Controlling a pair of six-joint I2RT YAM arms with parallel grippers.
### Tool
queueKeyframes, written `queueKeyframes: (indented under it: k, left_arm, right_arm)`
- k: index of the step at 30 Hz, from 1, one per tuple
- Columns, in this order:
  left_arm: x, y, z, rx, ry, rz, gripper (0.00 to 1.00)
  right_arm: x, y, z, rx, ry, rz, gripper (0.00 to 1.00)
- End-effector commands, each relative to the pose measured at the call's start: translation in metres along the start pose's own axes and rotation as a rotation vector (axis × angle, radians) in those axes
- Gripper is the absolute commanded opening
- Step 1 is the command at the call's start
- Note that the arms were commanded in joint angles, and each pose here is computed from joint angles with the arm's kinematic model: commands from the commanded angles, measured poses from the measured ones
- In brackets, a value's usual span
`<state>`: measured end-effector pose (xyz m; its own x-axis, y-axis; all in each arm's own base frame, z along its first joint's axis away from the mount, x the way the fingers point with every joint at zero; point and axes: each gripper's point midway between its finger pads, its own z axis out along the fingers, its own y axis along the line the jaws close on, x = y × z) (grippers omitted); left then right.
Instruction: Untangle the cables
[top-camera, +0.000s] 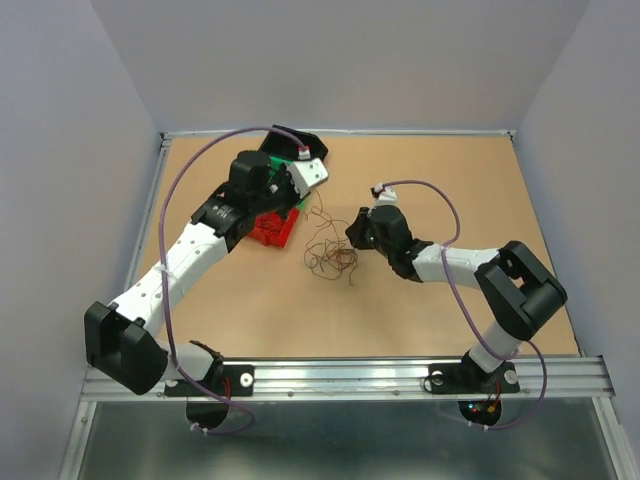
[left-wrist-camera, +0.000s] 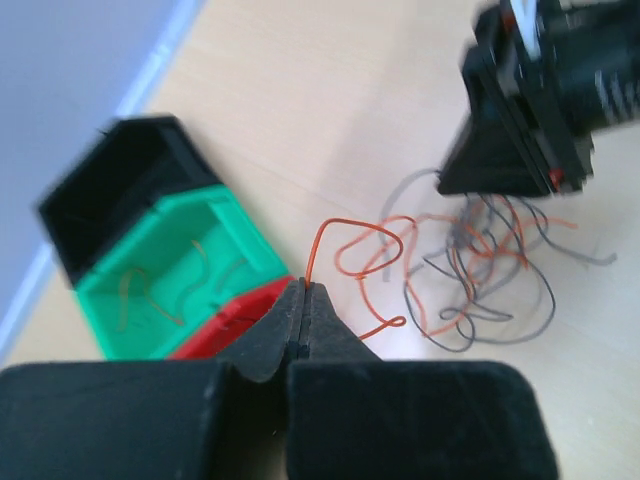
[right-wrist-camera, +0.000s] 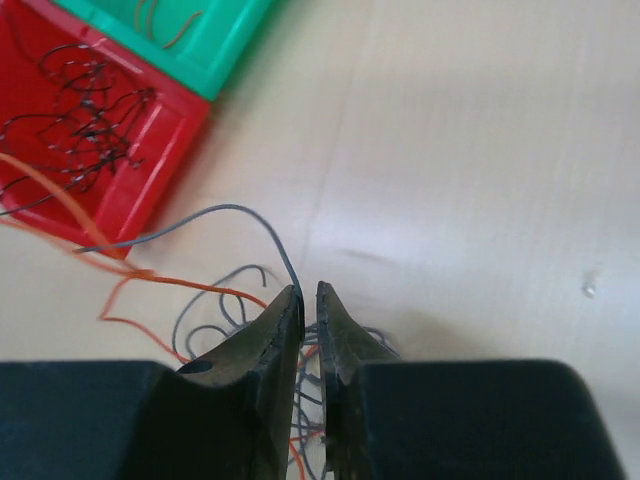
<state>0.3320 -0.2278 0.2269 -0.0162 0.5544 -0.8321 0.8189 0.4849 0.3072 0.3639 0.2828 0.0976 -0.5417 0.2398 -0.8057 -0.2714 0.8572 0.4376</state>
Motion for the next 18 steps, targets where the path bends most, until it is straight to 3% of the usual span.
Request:
queueKeyframes:
  k: [1,5,7,8,9,11,14,18]
  left_arm:
    - [-0.088,0.051,-0.042,-0.171,-0.156,0.031,0.00]
    - [-0.149,0.086,-0.073,-0.273,-0.237,0.029,0.00]
    - [-0.177,0.095,-0.087,-0.293,-0.290,0.039,0.00]
    - [-0.177,0.095,-0.083,-0.276,-0.274,0.036,0.00]
    - [-0.182,0.094,-0.082,-0.259,-0.281,0.036,0.00]
    - [-0.196,0.096,-0.085,-0.242,-0.291,0.034,0.00]
    - [-0.213,0.095,-0.094,-0.221,-0.329,0.047,0.00]
    - [-0.232,0.102,-0.109,-0.260,-0.388,0.059,0.00]
  right_arm:
    - [-0.024,-0.026,0.006,0.148,-0.063,0.069,0.17]
    - [-0.033,-0.042,0.001,0.217,-0.101,0.112,0.10]
    - [-0.036,-0.039,-0.004,0.197,-0.104,0.118,0.14]
    - [-0.043,-0.032,-0.006,0.160,-0.126,0.114,0.17]
    - [-0.038,-0.027,-0.010,0.113,-0.111,0.088,0.36]
    - [-0.057,-0.009,-0.021,0.023,-0.178,0.068,0.59]
    - [-0.067,-0.008,-0.033,0.017,-0.219,0.039,0.61]
    - [-0.088,-0.001,-0.052,-0.008,-0.286,0.016,0.74]
